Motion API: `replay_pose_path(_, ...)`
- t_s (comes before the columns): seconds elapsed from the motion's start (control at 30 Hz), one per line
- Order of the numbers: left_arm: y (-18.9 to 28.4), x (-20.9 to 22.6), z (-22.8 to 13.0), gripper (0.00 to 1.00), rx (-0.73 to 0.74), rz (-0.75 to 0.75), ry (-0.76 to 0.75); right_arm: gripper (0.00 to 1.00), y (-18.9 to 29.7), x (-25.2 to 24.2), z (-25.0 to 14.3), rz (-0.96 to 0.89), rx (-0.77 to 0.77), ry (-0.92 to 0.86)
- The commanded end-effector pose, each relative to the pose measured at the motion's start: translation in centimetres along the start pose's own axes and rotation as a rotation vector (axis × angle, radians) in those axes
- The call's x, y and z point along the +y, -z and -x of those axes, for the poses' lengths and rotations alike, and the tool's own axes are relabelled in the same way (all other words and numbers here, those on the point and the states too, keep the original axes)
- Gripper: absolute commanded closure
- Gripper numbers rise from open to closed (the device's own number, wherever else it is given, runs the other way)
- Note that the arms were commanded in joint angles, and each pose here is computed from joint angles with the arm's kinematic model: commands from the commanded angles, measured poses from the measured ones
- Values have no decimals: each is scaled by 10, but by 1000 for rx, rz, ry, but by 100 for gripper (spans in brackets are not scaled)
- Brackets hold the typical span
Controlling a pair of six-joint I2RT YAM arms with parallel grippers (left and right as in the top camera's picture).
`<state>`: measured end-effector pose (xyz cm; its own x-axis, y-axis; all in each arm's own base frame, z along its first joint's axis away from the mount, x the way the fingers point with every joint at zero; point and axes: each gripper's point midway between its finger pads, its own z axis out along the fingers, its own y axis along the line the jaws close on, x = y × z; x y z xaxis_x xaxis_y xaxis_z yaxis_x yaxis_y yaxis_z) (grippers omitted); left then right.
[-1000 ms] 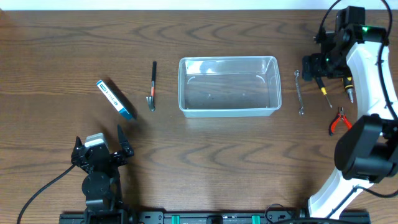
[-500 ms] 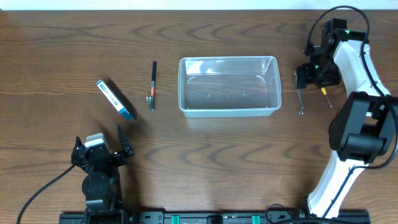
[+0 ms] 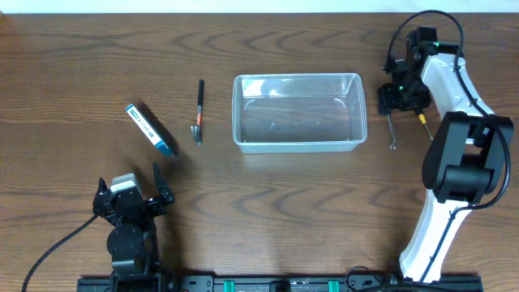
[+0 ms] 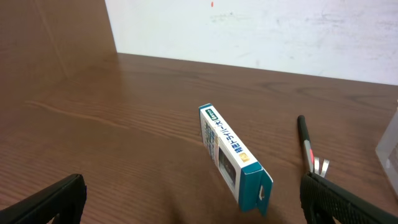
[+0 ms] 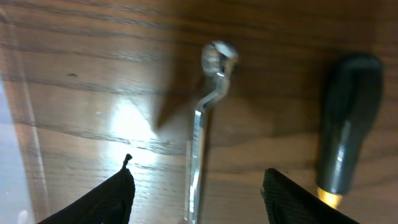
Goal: Pack container
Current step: 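Move the right gripper over the silver wrench and lower onto it, then close the right gripper on the wrench and lift it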
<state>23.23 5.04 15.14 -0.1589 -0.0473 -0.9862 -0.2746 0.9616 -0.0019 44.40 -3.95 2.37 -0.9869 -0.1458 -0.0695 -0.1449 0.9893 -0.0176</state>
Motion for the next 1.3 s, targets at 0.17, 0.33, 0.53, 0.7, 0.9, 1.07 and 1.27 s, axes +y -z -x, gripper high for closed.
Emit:
replay_pose_path(0.17,-3,-1,-14,2,31,-1,-20,34,-34,5,-15,-17,80,32)
replay_pose_path(0.33,-3,-1,-14,2,31,-1,-20,37,-38,2,-19,-20,82,8)
replay_pose_path(0.53,-3,-1,-14,2,31,-1,-20,48,-39,-2,-20,-23,84,-11)
replay_pose_path(0.7,-3,-1,-14,2,31,-1,-20,64,-39,-3,-20,-24,85,-11)
replay_pose_path(0.9,-3,-1,-14,2,31,-1,-20,81,-38,-4,-22,-32,92,-11)
replay_pose_path(1.07,-3,-1,-14,2,31,-1,-20,93,-38,-4,-22,-32,91,-11)
replay_pose_path(1.27,-3,-1,-14,2,31,-1,-20,99,-38,-4,-22,-32,93,-11)
